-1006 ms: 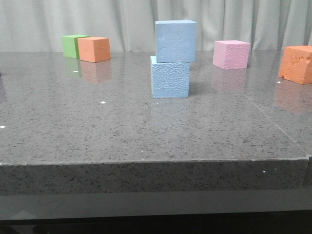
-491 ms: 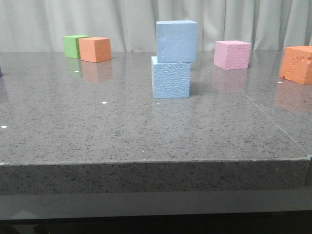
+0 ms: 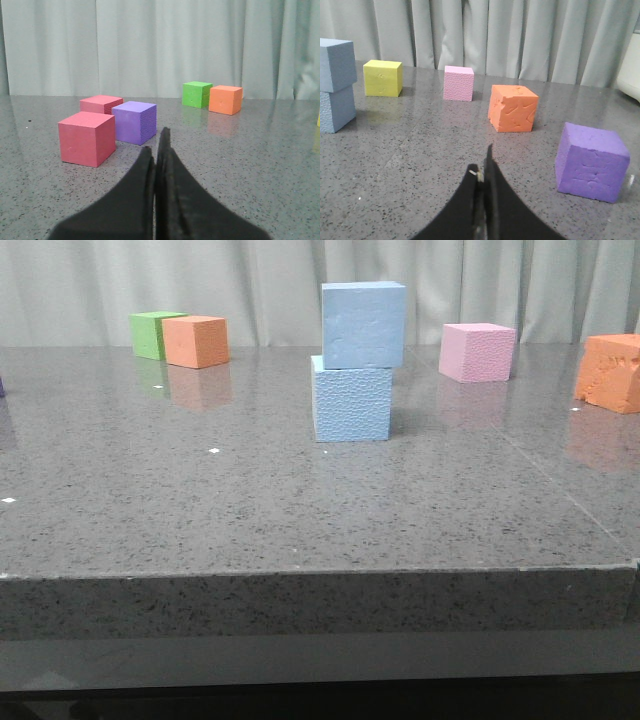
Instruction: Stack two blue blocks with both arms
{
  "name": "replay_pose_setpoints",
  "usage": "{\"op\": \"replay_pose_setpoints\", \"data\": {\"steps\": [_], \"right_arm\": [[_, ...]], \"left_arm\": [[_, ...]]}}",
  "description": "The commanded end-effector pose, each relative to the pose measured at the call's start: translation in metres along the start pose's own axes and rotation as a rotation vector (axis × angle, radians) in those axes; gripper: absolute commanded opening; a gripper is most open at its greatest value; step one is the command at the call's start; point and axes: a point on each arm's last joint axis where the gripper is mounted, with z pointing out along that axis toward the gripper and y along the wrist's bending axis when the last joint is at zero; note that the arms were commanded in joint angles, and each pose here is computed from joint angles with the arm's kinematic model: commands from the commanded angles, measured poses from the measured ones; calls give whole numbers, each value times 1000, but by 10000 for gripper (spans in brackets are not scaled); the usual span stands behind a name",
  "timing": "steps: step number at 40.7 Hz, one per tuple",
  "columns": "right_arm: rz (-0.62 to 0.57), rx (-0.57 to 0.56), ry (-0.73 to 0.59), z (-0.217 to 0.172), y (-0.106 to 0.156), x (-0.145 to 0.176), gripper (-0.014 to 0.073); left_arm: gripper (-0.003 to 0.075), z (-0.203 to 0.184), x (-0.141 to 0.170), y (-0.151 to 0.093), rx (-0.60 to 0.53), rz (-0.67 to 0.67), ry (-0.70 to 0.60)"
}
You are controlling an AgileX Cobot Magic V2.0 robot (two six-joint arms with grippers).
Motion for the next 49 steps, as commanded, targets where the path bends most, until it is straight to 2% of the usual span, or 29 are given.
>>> {"op": "replay_pose_setpoints", "data": {"steps": [1,12,33,40,49], "right_arm": [[9,15,-96,-2,-1,-9,-69],[81,7,-125,-2,-1,-12,-69],[79,6,-104,-2,-1,-10,-69],[153,2,-104,-2,-1,-10,-69],[151,2,-104,-2,-1,-10,-69]], "left_arm": [[-20,-2,-7,-1,11,0,-94],[-20,-2,-7,-1,11,0,-94],[-20,-2,-7,-1,11,0,-94],[-20,-2,-7,-1,11,0,-94],[-20,-2,-7,-1,11,0,-94]]}}
